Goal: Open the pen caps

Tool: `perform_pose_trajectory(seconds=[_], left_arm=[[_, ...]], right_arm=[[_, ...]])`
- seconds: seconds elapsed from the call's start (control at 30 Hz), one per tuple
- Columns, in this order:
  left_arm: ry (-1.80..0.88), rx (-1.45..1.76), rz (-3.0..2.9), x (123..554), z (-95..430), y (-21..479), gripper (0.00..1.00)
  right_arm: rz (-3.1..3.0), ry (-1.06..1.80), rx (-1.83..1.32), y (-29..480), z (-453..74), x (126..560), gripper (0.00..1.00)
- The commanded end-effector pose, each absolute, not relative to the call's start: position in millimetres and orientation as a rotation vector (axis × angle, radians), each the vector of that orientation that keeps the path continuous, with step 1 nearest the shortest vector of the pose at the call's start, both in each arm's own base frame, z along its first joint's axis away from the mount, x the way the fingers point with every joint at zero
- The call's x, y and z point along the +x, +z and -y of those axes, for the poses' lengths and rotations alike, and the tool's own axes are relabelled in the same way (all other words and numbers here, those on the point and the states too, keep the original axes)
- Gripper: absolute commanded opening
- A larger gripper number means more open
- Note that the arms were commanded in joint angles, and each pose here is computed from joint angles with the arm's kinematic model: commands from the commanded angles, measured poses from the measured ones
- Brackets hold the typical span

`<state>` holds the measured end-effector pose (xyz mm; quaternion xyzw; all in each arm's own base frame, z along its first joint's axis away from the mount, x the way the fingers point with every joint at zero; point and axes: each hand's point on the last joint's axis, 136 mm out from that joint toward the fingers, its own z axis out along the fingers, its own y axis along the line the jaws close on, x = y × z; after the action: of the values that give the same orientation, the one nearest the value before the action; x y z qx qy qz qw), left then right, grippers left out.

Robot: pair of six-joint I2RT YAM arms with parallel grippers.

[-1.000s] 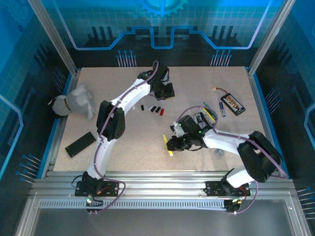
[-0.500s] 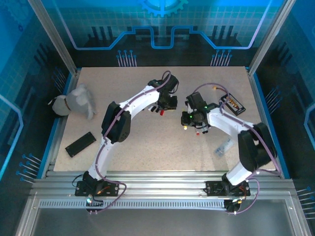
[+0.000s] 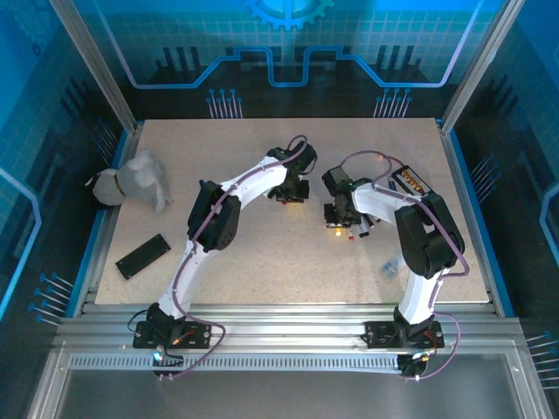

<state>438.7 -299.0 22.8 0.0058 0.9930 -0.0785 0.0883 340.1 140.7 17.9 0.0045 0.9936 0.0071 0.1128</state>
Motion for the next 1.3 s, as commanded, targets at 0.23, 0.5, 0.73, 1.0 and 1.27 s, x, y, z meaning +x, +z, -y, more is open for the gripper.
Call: perform_pose_trajectory(seconds=[0.23, 0.5, 0.73, 1.0, 1.27], left_arm=[[-0.138, 0.050, -2.997, 435, 289, 14, 0.32], [-0.151, 0.049, -2.908, 447, 289, 64, 0.39], [-0.104, 0.045, -2.755, 449, 269, 151, 0.47], [-0.158, 0.000, -2.454, 424, 230, 228, 0.99], [-0.029, 0.255, -1.916, 368, 172, 243, 0.99]], right_arm=[[-2.913, -0.141, 0.087, 24, -116, 345, 0.37], [-2.810, 0.019, 0.069, 67, -129, 350, 0.39], [-2.671, 0.117, 0.041, 131, -132, 342, 0.40], [-2.357, 0.191, -0.112, 204, -141, 322, 1.00], [-2.099, 0.051, -0.120, 201, -124, 322, 1.00]])
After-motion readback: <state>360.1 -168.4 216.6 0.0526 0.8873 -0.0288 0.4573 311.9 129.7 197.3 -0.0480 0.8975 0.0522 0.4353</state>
